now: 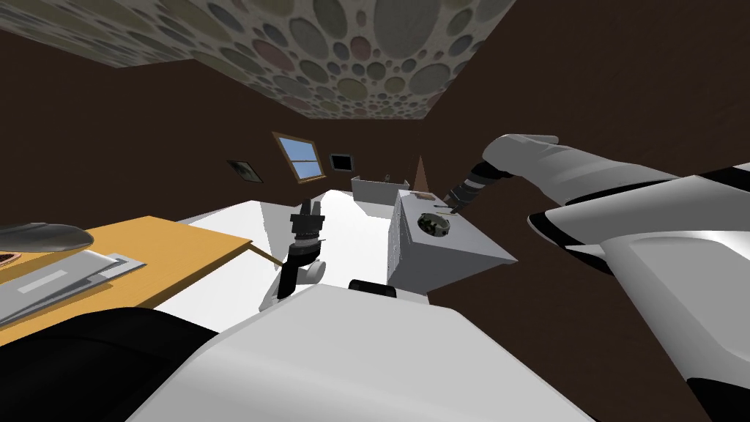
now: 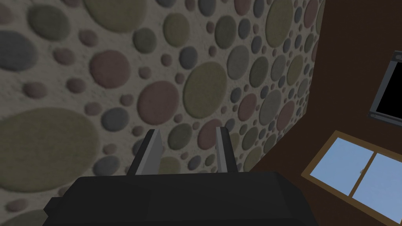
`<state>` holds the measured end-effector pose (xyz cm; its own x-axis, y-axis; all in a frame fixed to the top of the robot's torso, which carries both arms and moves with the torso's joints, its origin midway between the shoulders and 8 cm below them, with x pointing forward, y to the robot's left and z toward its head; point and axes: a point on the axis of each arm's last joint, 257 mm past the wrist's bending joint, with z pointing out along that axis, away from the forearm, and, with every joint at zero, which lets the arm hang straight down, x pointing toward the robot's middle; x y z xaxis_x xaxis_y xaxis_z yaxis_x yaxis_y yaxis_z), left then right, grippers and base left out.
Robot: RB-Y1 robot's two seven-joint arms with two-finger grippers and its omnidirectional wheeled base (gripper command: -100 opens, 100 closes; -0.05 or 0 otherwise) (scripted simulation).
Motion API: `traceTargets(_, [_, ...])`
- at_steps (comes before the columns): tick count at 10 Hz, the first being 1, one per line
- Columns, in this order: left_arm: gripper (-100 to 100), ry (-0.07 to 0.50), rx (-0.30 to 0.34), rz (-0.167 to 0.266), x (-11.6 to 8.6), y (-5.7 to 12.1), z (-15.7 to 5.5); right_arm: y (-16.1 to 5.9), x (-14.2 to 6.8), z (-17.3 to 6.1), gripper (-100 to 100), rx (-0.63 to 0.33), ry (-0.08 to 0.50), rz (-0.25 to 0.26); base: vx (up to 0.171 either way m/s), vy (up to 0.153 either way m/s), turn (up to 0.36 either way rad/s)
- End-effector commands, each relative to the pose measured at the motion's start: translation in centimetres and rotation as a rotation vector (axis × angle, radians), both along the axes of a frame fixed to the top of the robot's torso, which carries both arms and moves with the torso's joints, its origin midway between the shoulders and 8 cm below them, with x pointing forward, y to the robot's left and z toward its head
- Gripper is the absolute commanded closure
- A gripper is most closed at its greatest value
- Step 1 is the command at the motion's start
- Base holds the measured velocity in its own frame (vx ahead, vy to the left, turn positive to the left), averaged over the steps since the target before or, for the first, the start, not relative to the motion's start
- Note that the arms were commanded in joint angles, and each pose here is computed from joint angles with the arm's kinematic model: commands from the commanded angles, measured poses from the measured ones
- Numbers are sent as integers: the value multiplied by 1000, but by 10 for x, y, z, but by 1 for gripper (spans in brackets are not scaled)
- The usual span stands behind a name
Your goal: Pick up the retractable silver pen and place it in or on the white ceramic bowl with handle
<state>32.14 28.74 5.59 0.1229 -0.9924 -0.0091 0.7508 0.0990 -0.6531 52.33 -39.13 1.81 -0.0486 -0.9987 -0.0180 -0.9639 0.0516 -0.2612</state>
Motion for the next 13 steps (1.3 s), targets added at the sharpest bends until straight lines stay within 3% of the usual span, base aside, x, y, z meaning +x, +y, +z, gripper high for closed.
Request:
traceTargets(1, [0,0,0,0,0,0,0,0,0,0,0,0,0,0,0,0,0])
traceTargets(2, [0,0,0,0,0,0,0,5,1,9,-100,20,-11,-7,-24,-27,205])
traceTargets(4, [0,0,0,0,0,0,0,-1,-3,0,-100,-1,18,-15,-26,-42,65])
traceTargets(5, [0,0,0,0,0,0,0,5,-1,13,-100,24,-3,-23,-36,-46,183])
traceTargets(7, [0,0,0,0,0,0,0,-3,-6,2,-100,-1,32,-35,-24,-38,52])
traceTargets(8, [0,0,0,0,0,0,0,4,-4,16,-100,31,4,-41,-32,-29,203])
traceTargets(10, [0,0,0,0,0,0,0,-5,-9,5,-100,2,39,-56,-23,-36,46])
traceTargets(11, [0,0,0,0,0,0,0,0,-6,20,-100,31,11,-65,-41,-35,182])
traceTargets(13, [0,0,0,0,0,0,0,-8,-12,9,-100,5,44,-81,-27,-34,69])
